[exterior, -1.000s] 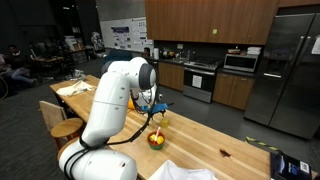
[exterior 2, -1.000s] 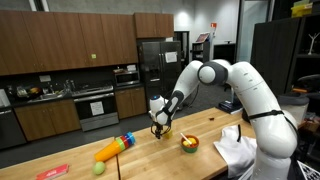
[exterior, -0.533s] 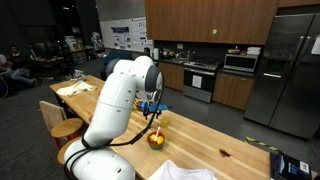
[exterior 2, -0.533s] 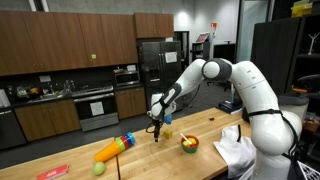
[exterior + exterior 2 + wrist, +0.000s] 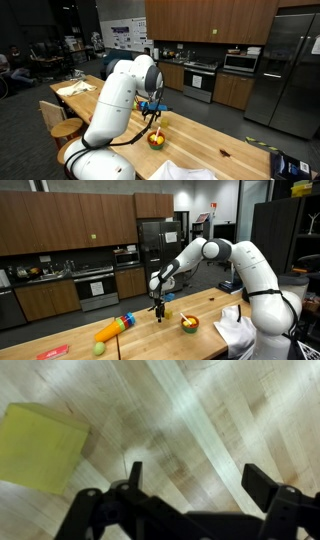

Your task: Move the yellow block on the table to the left.

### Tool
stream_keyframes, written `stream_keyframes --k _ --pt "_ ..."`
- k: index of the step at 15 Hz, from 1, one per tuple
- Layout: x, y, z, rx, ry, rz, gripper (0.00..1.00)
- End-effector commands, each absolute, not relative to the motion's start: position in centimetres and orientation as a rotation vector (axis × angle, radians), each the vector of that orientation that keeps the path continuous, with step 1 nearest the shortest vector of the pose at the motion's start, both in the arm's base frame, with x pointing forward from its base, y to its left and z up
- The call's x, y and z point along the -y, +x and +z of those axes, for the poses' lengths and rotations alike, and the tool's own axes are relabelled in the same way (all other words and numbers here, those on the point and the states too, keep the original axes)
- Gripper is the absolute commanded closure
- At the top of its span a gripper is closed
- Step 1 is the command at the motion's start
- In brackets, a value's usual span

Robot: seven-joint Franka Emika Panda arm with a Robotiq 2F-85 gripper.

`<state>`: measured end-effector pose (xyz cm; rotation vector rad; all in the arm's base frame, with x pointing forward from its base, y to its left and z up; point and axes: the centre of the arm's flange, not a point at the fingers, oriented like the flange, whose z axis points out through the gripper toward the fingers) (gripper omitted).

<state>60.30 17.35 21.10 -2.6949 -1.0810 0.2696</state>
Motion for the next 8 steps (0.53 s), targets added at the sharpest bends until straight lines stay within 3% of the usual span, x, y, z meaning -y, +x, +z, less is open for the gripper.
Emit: stream_keyframes --k 1,8 --pt "-17.4 60.3 21.0 1.082 -2.694 0.272 0.0" --pt "-16.4 60.0 20.0 1.309 -2.66 0.282 0.0"
